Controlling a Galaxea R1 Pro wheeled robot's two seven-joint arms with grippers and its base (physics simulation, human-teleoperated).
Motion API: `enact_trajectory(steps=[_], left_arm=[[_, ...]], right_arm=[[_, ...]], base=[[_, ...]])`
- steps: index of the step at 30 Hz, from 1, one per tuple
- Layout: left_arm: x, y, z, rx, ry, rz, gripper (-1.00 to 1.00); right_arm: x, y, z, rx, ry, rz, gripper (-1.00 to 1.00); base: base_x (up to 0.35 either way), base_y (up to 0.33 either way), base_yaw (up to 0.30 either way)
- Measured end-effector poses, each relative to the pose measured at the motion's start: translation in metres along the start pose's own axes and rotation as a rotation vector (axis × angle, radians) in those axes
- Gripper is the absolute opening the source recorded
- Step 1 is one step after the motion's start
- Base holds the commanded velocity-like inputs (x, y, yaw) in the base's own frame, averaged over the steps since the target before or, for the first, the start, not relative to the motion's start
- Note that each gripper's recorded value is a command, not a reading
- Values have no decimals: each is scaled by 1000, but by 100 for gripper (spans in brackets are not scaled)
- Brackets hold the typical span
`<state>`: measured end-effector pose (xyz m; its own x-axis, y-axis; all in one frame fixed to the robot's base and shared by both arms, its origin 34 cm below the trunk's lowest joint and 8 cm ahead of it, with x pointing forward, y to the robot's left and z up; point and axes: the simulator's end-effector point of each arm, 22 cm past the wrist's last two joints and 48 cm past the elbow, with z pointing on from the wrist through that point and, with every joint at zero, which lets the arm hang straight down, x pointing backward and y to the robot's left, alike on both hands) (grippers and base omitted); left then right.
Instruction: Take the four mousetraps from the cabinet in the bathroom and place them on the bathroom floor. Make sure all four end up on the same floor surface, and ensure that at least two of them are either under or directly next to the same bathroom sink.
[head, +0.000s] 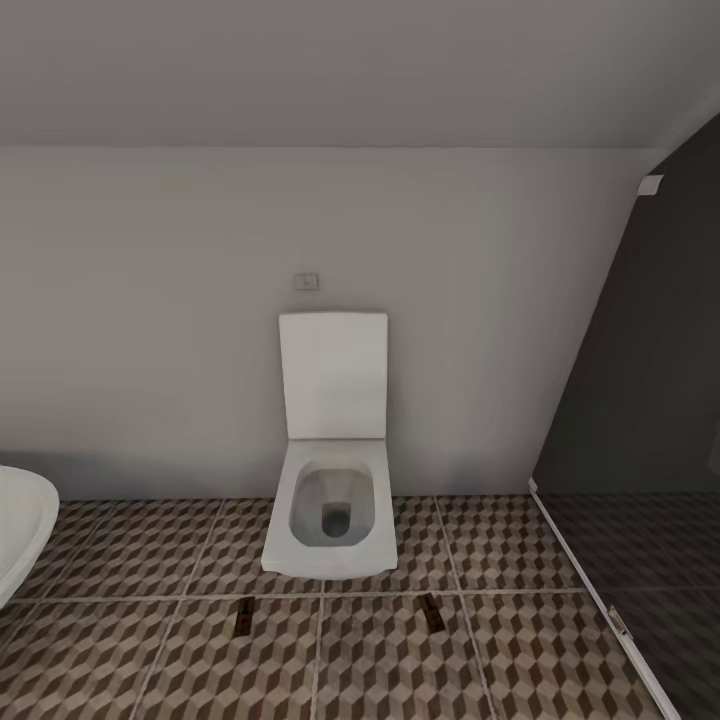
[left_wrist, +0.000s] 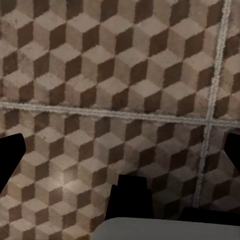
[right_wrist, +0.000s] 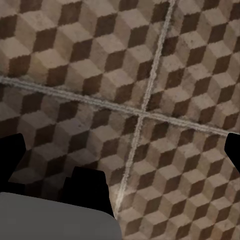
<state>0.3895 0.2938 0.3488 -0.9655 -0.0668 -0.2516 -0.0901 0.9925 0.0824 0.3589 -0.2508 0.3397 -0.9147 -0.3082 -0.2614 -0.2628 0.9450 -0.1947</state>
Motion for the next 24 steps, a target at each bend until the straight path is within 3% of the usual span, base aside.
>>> enact_trajectory(steps=[14,24], left_arm=[[-1,4,0,-7,-3,1,100],[-2,23,1,-32,-4,0,100]], right_arm=[[0,0,0,0,0,0,100],[0,0,0,0,0,0,100]], base=[[0,0,0],[0,0,0]])
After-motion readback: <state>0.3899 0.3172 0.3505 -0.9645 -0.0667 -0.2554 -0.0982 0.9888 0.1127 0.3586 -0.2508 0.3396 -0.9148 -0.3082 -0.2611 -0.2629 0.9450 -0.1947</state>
